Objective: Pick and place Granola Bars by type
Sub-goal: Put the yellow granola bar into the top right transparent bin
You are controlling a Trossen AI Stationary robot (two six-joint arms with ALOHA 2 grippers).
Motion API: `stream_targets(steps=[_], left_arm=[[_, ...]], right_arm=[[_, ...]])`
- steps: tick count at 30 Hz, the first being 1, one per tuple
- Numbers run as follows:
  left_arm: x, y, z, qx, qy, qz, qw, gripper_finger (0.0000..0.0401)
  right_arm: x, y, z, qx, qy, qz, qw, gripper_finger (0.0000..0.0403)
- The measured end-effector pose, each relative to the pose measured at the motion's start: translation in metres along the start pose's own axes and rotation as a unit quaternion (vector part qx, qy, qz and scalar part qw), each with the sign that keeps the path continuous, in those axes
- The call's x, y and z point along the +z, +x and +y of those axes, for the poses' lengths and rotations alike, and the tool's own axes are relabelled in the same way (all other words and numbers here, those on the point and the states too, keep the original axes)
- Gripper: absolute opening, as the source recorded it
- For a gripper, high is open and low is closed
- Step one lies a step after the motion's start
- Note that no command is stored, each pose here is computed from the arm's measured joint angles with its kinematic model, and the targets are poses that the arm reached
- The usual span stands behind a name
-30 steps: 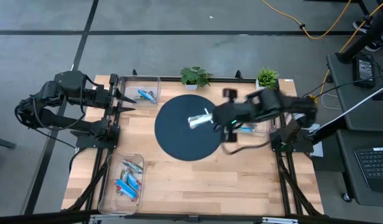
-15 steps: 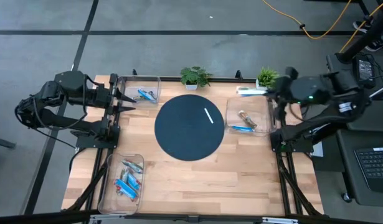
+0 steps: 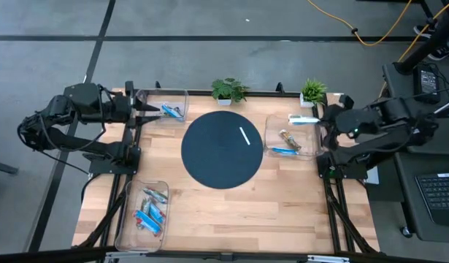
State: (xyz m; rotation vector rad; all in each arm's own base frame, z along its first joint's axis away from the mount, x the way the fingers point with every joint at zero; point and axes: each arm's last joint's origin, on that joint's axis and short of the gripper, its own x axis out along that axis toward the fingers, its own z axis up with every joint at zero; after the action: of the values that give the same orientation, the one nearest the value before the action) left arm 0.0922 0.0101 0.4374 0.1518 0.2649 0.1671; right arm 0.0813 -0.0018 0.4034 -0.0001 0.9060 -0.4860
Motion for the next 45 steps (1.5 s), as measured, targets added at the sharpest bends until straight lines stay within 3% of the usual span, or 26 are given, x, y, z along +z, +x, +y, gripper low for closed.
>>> stream_targets(steps=[6,13,17,24,33,45], left_arm=[[0.0,0.006,0.0,0.013,-0.01,0.01,1.0,0.0099],[0.0,0.019,-0.001,0.009,-0.008,0.028,1.0,0.0095],[0.0,0.027,-0.003,0.004,-0.014,0.04,0.999,0.0096],[0.0,0.034,-0.004,-0.004,-0.019,0.047,0.999,0.0091],[0.005,0.035,-0.004,-0.008,-0.015,0.021,1.0,0.0091],[0.006,0.035,-0.005,-0.034,-0.041,0.018,0.998,0.0089]], right_arm=[[-0.022,0.037,0.014,-0.011,0.016,0.045,0.999,0.0014],[-0.043,0.086,0.037,0.042,0.021,0.066,0.997,0.0015],[-0.05,0.103,0.043,0.039,0.028,0.072,0.996,0.0015],[-0.059,0.118,0.033,0.022,0.069,0.102,0.992,0.0015],[-0.055,0.139,0.019,0.037,0.107,0.083,0.99,0.0015],[-0.054,0.142,0.012,0.026,0.101,0.078,0.991,0.0028]])
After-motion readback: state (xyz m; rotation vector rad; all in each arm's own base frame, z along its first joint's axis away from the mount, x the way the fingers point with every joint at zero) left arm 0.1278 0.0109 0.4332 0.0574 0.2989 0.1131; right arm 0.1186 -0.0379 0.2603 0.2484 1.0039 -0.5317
